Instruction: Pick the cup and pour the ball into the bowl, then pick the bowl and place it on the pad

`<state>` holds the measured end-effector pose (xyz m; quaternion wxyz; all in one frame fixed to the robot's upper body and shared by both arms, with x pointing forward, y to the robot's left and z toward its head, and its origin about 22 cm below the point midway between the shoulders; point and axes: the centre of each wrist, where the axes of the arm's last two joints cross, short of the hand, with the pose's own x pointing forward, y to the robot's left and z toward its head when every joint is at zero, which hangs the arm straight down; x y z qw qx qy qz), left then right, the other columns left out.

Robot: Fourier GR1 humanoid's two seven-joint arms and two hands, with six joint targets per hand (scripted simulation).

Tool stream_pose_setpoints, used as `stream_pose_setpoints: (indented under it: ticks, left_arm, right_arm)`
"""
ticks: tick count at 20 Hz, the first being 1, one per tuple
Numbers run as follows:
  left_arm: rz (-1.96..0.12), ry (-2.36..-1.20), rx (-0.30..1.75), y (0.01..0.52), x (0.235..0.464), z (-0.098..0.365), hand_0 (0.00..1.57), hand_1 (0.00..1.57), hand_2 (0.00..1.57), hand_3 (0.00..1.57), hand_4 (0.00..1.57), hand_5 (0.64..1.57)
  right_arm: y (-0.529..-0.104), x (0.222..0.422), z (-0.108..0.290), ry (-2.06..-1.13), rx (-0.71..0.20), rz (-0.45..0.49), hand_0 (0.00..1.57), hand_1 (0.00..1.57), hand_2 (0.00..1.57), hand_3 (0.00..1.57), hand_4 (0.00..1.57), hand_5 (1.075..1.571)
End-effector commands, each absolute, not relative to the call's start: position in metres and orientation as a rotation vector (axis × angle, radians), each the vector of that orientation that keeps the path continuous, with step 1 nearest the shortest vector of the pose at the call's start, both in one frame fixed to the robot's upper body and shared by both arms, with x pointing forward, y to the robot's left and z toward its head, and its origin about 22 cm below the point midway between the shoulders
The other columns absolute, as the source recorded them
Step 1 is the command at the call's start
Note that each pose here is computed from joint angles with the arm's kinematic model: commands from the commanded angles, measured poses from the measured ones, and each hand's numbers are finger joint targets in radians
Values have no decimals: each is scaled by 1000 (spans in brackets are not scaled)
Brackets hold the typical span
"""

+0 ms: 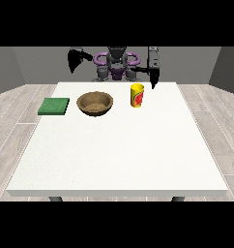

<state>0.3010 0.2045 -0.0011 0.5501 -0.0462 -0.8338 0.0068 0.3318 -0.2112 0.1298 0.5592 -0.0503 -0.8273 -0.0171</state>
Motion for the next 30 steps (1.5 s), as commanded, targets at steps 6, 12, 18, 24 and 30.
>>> stream_pose_setpoints:
  ticks: [6,12,18,24,30]
  left_arm:
    - [21,-1900,-25,201,310,-49,0,0,0,0,0,1537]
    - [64,-1932,-2,231,321,-63,0,0,0,0,0,1529]
    - [80,-1963,15,205,329,-73,0,0,0,0,0,1530]
    - [46,-1965,27,201,343,-67,0,0,0,0,0,1529]
    - [-138,-2013,187,206,316,-98,1244,1244,1571,1571,1296,1151]
  right_arm:
    - [-218,341,115,-1893,-135,-10,0,0,402,600,661,1565]
    - [-233,340,120,-1927,-123,13,0,0,369,566,642,1565]
    - [-252,353,129,-1968,-120,15,0,0,386,543,633,1568]
    - [-274,360,140,-1986,-123,16,0,0,306,557,616,1568]
    - [-277,359,142,-1942,-157,13,0,0,403,608,596,1570]
